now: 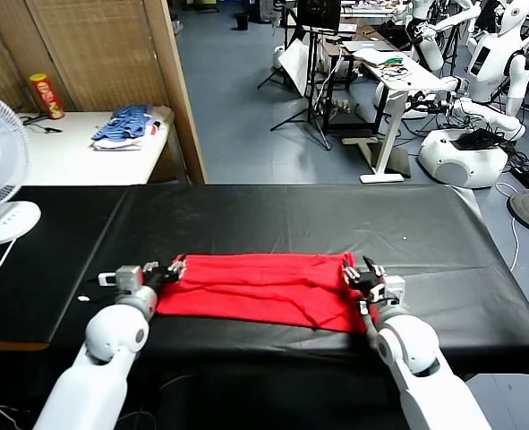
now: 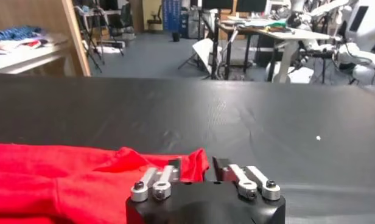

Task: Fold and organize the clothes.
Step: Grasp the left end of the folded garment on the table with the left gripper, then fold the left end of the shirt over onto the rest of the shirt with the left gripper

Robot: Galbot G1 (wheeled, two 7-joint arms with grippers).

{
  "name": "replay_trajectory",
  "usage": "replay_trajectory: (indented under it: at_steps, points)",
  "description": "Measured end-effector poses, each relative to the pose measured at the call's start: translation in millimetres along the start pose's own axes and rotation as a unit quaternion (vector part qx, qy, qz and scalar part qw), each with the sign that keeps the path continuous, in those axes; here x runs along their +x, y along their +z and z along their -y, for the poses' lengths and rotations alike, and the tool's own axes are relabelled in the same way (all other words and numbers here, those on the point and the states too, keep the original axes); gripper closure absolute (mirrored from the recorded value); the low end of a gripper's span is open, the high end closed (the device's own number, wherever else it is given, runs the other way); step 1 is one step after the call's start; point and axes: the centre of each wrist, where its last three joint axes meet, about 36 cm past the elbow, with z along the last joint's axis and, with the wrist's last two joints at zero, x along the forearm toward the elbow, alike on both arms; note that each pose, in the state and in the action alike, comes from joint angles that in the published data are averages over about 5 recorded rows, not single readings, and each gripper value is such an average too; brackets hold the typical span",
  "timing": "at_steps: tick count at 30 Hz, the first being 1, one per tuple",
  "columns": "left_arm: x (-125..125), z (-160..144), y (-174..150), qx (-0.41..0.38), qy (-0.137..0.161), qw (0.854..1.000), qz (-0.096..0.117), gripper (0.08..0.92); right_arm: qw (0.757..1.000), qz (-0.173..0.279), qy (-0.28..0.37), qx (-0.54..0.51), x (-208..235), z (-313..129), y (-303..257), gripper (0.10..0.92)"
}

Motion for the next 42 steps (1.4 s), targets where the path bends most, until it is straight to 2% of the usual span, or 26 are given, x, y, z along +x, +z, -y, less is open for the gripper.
replay_trajectory:
  at_steps: [2,5,8,16,19,22,26,30,36,42]
  points:
    - [4.9,-2.3,-1.4,0.013,0.003,1.0,-0.004,0.247,1.0,0.002,-0.003,-0.003,5.0,0.7,-3.0,0.227]
    - [14.0,-3.2,-1.3,0.026,0.008,1.0,-0.002,0.207,1.0,0.007,-0.008,-0.007,12.4,1.1,-8.3,0.225]
    - [20.9,-2.3,4.9,0.033,0.007,0.999,-0.003,0.202,1.0,0.016,-0.013,-0.008,19.9,0.9,-15.0,0.224]
    - [28.8,5.7,31.7,0.047,0.001,0.999,-0.022,0.216,0.999,0.038,-0.019,-0.004,36.1,0.3,-28.9,0.224]
    - [30.2,8.6,38.9,0.054,0.002,0.998,-0.027,0.287,0.999,0.045,-0.021,-0.002,40.2,0.2,-33.3,0.224]
    - [31.3,11.4,41.6,0.058,0.003,0.998,-0.028,0.425,0.998,0.051,-0.022,-0.002,43.2,-0.9,-36.5,0.224]
    - [32.2,13.7,41.5,0.056,0.002,0.998,-0.028,0.657,0.998,0.056,-0.024,-0.003,46.6,-3.3,-38.7,0.224]
    - [32.5,13.0,38.0,0.037,-0.009,0.999,-0.016,0.828,0.998,0.058,-0.022,-0.004,49.7,-3.6,-40.5,0.224]
    - [37.0,-4.4,31.1,-0.036,-0.05,0.998,0.007,0.839,0.998,0.056,-0.016,-0.009,52.8,-1.2,-38.1,0.224]
    - [41.6,-59.0,4.9,-0.127,-0.101,0.986,0.03,0.841,0.998,0.052,-0.017,-0.013,54.1,-5.4,-32.8,0.224]
